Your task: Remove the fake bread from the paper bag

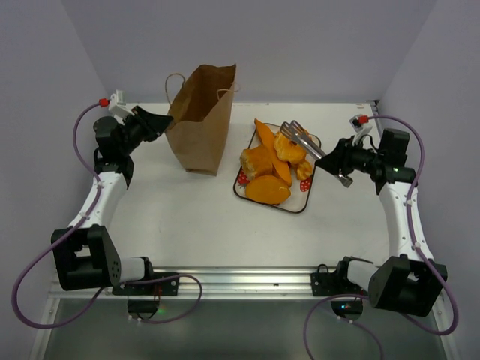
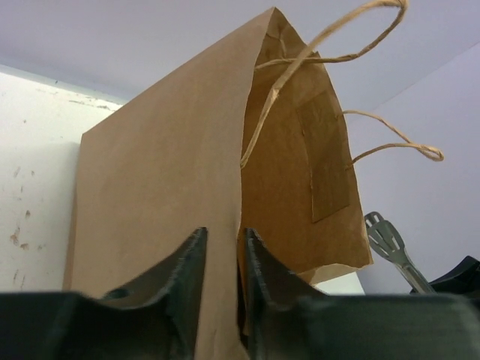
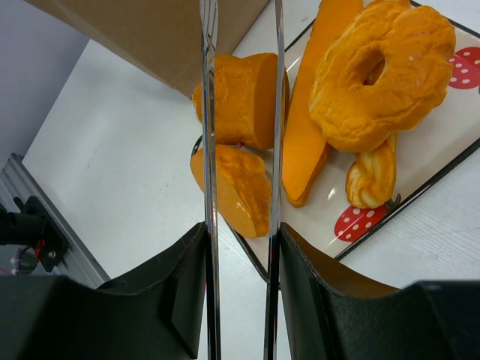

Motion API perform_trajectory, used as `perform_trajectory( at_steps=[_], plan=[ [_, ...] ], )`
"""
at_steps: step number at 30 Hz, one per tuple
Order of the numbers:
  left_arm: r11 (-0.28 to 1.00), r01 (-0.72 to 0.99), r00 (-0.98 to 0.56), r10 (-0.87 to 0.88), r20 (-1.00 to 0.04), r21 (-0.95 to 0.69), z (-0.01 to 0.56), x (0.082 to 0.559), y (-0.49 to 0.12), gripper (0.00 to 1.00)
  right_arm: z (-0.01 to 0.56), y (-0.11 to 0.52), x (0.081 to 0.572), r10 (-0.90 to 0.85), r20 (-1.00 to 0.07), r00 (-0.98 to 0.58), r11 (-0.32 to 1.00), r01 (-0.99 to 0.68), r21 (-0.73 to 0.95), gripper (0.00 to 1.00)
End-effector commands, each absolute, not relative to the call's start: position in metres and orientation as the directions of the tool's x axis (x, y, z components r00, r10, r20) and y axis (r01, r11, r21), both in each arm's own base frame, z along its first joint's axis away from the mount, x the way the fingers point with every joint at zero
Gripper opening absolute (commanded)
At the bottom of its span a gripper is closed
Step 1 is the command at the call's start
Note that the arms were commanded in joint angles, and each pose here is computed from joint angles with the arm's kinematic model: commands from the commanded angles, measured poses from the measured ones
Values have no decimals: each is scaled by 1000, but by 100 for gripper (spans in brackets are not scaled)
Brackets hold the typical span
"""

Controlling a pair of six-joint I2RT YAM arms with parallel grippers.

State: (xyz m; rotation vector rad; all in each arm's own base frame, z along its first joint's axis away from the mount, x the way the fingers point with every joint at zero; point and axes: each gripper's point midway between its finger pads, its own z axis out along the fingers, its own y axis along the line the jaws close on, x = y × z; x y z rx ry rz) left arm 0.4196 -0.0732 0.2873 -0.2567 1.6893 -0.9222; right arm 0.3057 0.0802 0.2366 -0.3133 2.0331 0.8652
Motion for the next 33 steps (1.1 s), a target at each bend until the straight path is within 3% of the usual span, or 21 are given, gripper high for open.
perform_trajectory(
  at_steps=[1,11,15,18,28,33],
  plan=[
    [665,344,-294,-595,-748,-663,313,420,-74,34,251,83,303,103,-838,-535,705,-555,441,43],
    [665,338,-280,-604,-746,-666,315,420,-72,58,250,80,304,109,-835,-540,711,-545,445,43],
    [669,356,-261,-599,-757,-652,325,419,-72,79,250,79,304,110,-835,-539,710,-545,446,43],
    [676,371,-241,-592,-769,-637,340,420,-71,87,251,79,304,111,-837,-536,711,-545,444,43],
    [721,398,-147,-561,-815,-568,384,417,-66,90,251,71,308,122,-835,-536,734,-518,440,43],
    [816,351,-47,-475,-879,-460,403,402,-51,91,247,58,318,137,-831,-540,770,-469,432,43]
  ],
)
